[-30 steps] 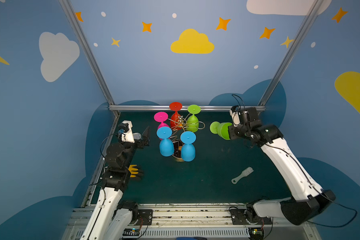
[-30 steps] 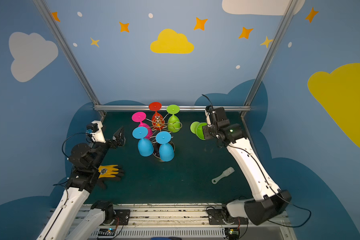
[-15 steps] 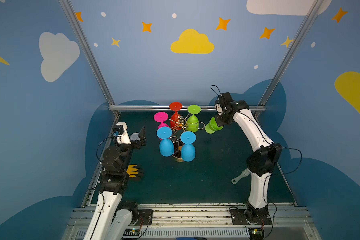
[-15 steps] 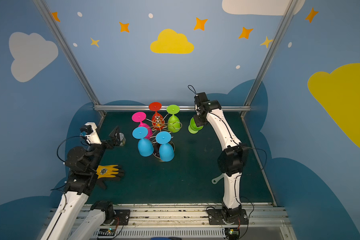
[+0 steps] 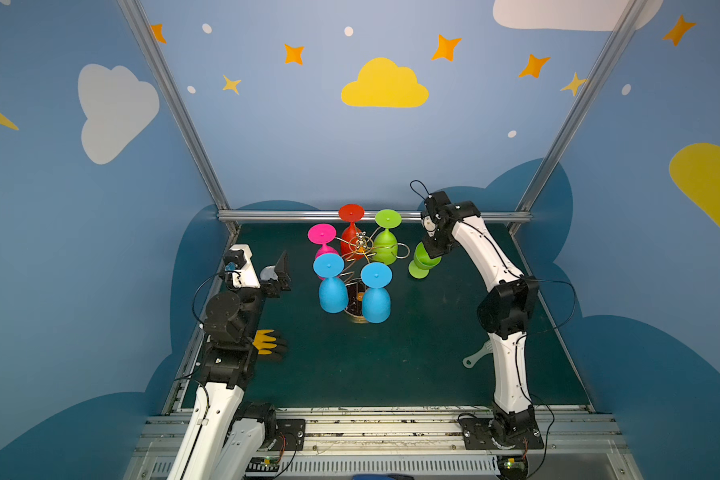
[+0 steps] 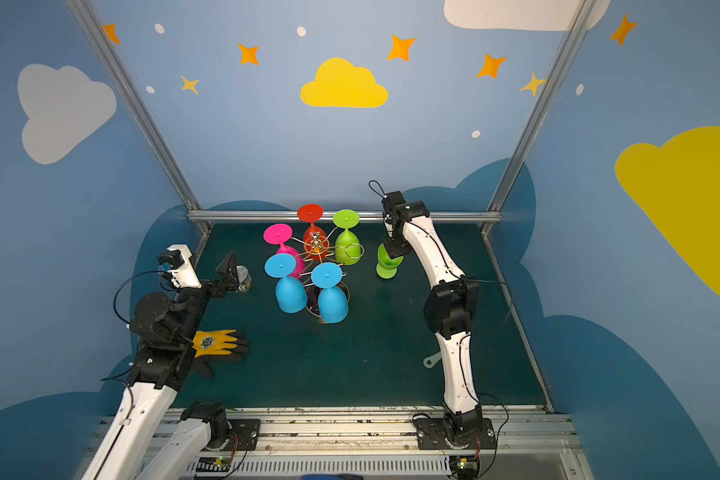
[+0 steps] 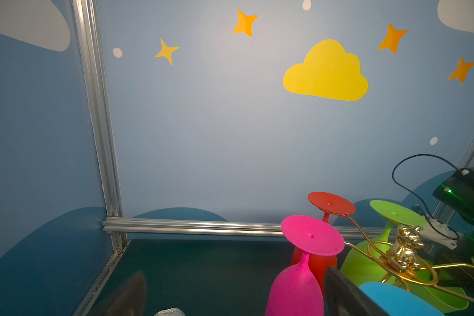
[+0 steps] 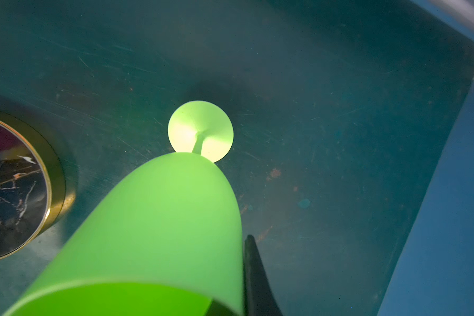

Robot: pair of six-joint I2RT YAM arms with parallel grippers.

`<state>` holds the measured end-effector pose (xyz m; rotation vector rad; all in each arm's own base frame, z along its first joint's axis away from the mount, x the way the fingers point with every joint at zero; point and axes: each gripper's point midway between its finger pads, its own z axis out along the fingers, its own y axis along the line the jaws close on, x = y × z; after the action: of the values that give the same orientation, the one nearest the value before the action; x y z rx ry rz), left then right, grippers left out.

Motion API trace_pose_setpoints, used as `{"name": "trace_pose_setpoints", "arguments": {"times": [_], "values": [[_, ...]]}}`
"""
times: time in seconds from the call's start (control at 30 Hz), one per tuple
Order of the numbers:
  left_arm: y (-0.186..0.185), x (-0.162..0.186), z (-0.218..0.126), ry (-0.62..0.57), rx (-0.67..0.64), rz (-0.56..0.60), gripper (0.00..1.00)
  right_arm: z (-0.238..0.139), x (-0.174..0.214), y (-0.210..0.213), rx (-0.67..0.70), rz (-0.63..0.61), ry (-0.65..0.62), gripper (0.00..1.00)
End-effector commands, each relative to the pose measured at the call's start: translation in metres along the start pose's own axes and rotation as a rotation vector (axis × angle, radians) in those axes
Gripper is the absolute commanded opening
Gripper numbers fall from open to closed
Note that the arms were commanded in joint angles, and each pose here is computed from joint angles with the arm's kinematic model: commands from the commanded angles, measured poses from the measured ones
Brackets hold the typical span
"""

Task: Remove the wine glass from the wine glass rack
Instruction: 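Open the right gripper and lift it off the standing lime glass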

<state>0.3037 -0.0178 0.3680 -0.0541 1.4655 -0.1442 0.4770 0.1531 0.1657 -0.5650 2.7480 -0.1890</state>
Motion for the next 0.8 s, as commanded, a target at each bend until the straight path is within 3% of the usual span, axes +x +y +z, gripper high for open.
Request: {"name": "trace_pose_setpoints", "arguments": {"times": [0.0,0.4,0.77], "values": [[0.004,0.000,-0.001,-0.007,-0.019,-0.009,0.99,-0.001,-0.002,0.003,-0.033,-0.001,0.002,0.00],[0.005,0.001,0.000,-0.003,-0.022,-0.016,0.99,-0.023,-0.017,0.006,-0.158,0.066,-0.090,0.36],[0.007,0.001,0.000,-0.006,-0.032,-0.024,0.99,-0.092,-0.041,-0.003,-0.345,0.212,-0.327,0.42]]}}
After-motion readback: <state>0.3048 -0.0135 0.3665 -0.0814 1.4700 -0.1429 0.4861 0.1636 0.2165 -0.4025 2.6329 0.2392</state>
